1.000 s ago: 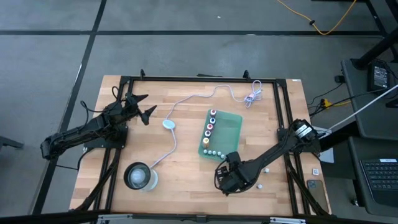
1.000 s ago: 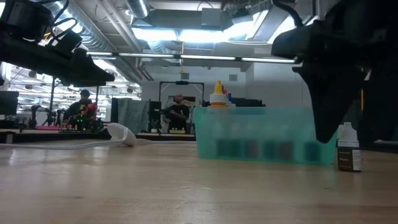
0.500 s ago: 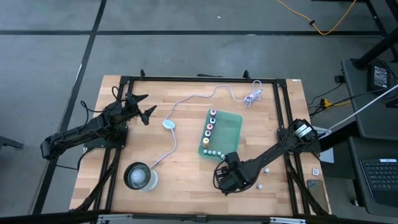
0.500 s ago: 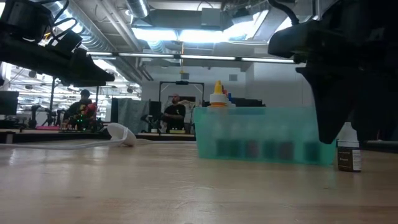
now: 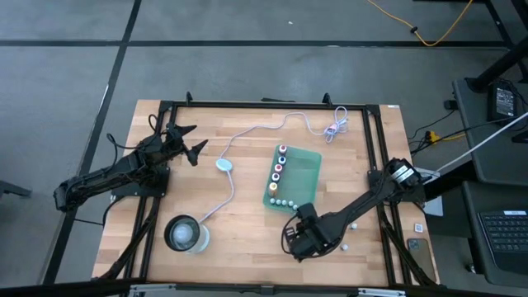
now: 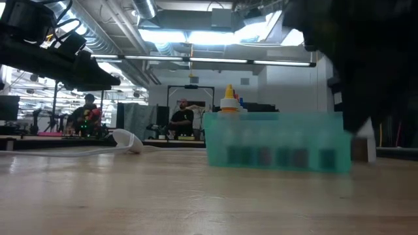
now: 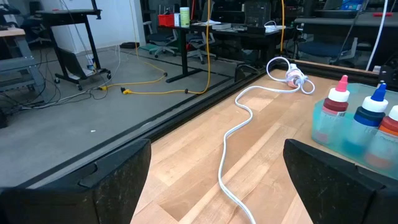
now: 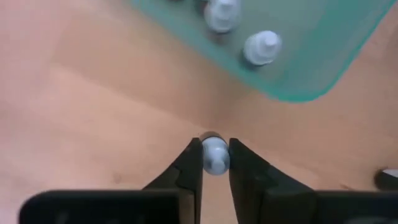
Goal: Pick & Place food coloring
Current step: Put the small brown food coloring bottle into the green bin
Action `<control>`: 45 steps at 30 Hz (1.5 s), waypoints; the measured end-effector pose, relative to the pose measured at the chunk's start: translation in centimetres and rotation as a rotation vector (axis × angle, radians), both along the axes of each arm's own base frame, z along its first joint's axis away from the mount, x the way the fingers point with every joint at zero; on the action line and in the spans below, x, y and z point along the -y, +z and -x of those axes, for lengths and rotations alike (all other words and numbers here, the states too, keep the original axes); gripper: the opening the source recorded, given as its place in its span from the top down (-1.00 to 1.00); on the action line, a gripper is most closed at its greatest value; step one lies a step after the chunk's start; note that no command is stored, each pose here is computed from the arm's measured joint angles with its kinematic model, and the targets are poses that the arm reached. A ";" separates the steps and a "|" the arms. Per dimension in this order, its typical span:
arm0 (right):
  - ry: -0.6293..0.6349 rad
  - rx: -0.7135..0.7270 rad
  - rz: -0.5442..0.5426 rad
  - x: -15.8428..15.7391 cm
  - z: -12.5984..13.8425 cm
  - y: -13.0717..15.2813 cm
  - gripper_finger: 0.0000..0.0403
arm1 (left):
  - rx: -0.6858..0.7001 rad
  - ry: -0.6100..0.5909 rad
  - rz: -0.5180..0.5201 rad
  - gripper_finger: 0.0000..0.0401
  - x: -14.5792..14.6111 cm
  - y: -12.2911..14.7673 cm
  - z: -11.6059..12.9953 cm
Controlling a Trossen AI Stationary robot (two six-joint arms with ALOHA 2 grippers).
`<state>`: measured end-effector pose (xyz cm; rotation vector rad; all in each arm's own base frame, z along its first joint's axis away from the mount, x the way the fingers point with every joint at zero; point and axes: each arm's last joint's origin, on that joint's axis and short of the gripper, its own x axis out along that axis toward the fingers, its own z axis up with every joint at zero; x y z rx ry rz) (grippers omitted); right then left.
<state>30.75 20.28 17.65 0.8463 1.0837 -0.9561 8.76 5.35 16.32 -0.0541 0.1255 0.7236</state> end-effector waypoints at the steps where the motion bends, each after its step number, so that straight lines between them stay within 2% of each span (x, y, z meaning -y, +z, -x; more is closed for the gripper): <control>1: 0.023 0.002 0.000 -0.2 -0.2 0.6 0.72 | 0.000 0.000 0.000 -0.80 0.0 0.0 0.0; 10: 0.256 -0.062 0.016 -0.8 -0.9 8.2 0.68 | 0.000 0.000 0.000 -0.80 0.0 0.0 0.0; 15: 0.393 -0.110 0.048 0.1 -0.7 12.0 0.71 | 0.000 0.000 0.000 -0.80 0.0 0.0 0.0; 23: 0.619 -0.115 0.155 3.3 -1.3 15.2 0.70 | 0.000 0.000 0.000 -0.80 0.0 0.0 0.0; 28: 0.693 -0.133 0.232 5.4 -0.6 16.0 0.67 | 0.000 0.000 0.000 -0.80 0.0 0.0 0.0; 33: 0.724 -0.081 0.230 7.0 0.6 15.6 0.69 | 0.000 0.000 0.000 -0.80 0.0 0.0 0.0; 41: 0.757 0.014 0.166 9.2 2.6 12.2 0.67 | 0.000 0.000 0.000 -0.80 0.0 0.0 0.0; 45: 0.774 0.014 0.149 10.3 3.4 9.8 0.69 | 0.000 0.000 0.000 -0.80 0.0 0.0 0.0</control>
